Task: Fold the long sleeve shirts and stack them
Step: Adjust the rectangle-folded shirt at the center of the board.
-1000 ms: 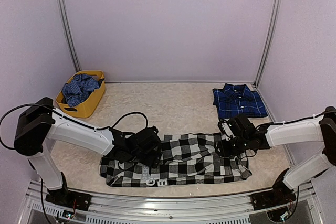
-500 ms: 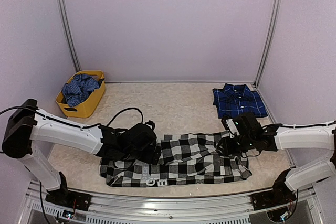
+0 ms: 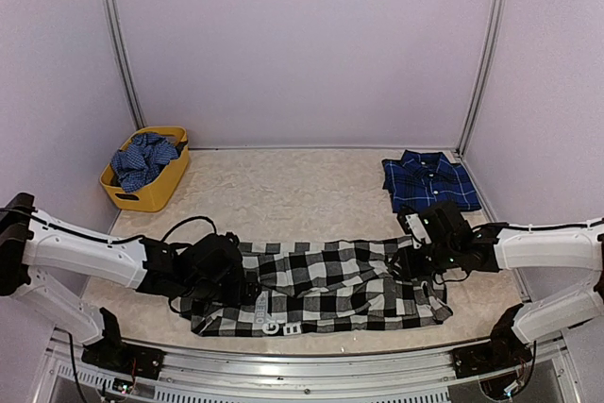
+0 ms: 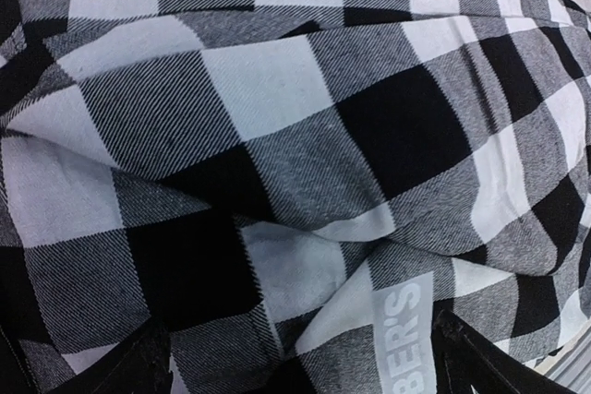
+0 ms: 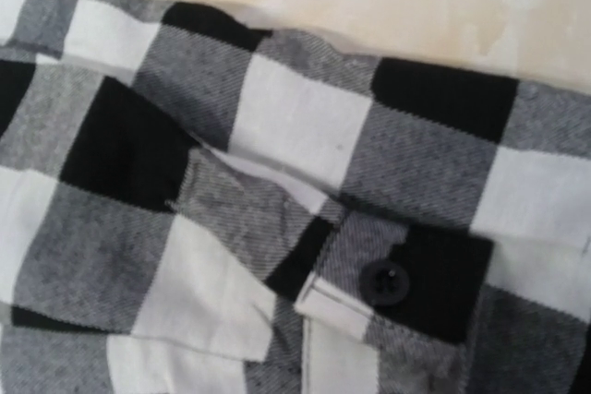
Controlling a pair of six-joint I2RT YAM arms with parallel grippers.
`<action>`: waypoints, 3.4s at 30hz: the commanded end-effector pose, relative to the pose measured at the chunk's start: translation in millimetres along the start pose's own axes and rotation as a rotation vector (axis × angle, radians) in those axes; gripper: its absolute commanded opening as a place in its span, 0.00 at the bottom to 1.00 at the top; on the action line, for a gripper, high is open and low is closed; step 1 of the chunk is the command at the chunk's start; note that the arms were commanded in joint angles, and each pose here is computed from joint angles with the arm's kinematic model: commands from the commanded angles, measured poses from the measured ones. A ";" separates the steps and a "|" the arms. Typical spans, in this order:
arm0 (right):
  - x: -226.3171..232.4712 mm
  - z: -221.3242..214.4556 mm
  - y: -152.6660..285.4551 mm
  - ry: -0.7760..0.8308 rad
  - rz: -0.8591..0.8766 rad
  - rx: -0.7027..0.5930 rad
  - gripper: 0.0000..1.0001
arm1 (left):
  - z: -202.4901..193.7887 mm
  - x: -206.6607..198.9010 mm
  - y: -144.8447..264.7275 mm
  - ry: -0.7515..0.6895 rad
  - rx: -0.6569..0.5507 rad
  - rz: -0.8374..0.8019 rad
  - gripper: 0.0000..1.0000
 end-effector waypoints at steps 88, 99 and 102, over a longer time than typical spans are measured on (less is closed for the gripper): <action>148.2 -48.8 2.0 0.238 0.066 0.073 0.51 | 234.9 49.8 -153.9 0.039 -0.063 -0.199 0.96; 136.7 -51.0 4.2 0.188 0.012 0.058 0.51 | 246.7 -1.3 -204.7 -0.024 -0.028 -0.360 0.97; 130.3 -51.5 7.7 0.163 -0.017 0.051 0.51 | 262.4 -27.9 -214.7 -0.058 -0.048 -0.416 0.97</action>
Point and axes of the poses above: each gripper's point midway between its finger pads, its own y axis back along the fingers, its own x axis along the line the jaws close on, z = x × y, the point moved 8 cm from there along y, back along the fingers, and after that the axes turned 4 degrees about -y, right-handed, at the moved point
